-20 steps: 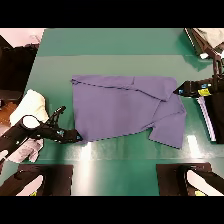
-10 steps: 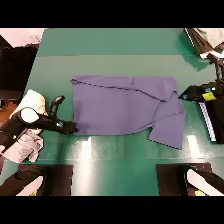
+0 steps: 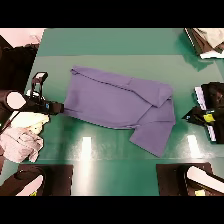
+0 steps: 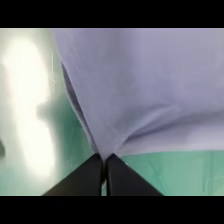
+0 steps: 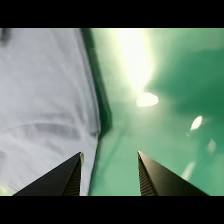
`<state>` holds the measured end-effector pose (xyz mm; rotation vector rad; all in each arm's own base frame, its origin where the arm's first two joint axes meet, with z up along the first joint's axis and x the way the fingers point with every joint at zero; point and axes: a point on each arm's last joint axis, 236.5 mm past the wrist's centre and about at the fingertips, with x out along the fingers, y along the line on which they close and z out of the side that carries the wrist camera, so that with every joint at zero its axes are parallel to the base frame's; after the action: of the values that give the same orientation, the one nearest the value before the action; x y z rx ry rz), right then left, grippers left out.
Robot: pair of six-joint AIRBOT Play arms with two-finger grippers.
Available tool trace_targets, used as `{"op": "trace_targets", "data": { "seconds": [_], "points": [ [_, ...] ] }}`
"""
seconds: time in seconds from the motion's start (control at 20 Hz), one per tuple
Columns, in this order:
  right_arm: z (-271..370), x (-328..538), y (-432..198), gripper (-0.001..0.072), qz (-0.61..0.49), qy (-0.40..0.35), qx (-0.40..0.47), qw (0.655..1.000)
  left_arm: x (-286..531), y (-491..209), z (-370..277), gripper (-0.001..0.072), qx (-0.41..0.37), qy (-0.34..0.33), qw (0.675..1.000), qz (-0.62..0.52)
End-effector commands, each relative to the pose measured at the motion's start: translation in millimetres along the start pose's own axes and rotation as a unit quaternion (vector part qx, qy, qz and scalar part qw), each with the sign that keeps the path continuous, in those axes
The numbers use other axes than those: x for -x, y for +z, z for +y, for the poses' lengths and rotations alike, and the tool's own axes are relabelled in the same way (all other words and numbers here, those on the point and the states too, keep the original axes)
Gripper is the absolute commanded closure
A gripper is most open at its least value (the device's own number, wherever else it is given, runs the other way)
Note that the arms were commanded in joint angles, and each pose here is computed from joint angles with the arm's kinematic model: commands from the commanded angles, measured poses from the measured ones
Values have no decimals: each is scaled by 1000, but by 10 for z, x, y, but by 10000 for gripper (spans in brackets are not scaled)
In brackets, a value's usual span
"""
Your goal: Fold the shirts.
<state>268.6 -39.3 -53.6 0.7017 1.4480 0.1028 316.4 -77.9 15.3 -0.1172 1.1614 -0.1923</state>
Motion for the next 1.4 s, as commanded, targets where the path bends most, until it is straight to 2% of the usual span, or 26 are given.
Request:
{"op": "trace_targets", "data": {
  "seconds": [0.0,0.25,0.3,0.4,0.45,0.55,0.65,0.8,0.95,1.05,1.15,1.35],
  "points": [
    [67,-326,9,297,25,62,-28,997,21,64,10,685,16,-1,1000,-9],
    [292,-568,-123,305,73,72,0,995,22,70,-62,686,25,-16,1000,-10],
    [321,-589,-142,344,77,70,7,995,23,66,-71,685,26,-18,999,-9],
    [356,-604,-185,622,87,70,14,994,23,67,-90,685,28,-23,999,-9],
    [378,-597,-196,692,88,74,17,993,24,67,-96,685,29,-24,999,-9],
    [481,-525,-184,693,79,88,23,993,31,74,-191,685,41,-44,998,-9],
    [744,-313,25,694,20,116,35,992,115,252,-355,685,57,-78,995,-38],
    [1414,460,509,694,-117,173,93,973,716,990,-515,685,39,-95,983,-152],
    [2242,1689,750,694,-278,212,190,918,1962,1791,-730,686,-23,-97,945,-313],
    [2680,2523,662,694,-378,201,252,868,3107,2096,-908,686,-68,-92,895,-430],
    [3109,3391,341,694,-480,184,314,798,4171,2099,-1076,686,-104,-90,838,-528],
    [3586,4630,-562,695,-630,136,381,663,5848,1508,-1314,687,-139,-101,720,-672]
  ]
}}
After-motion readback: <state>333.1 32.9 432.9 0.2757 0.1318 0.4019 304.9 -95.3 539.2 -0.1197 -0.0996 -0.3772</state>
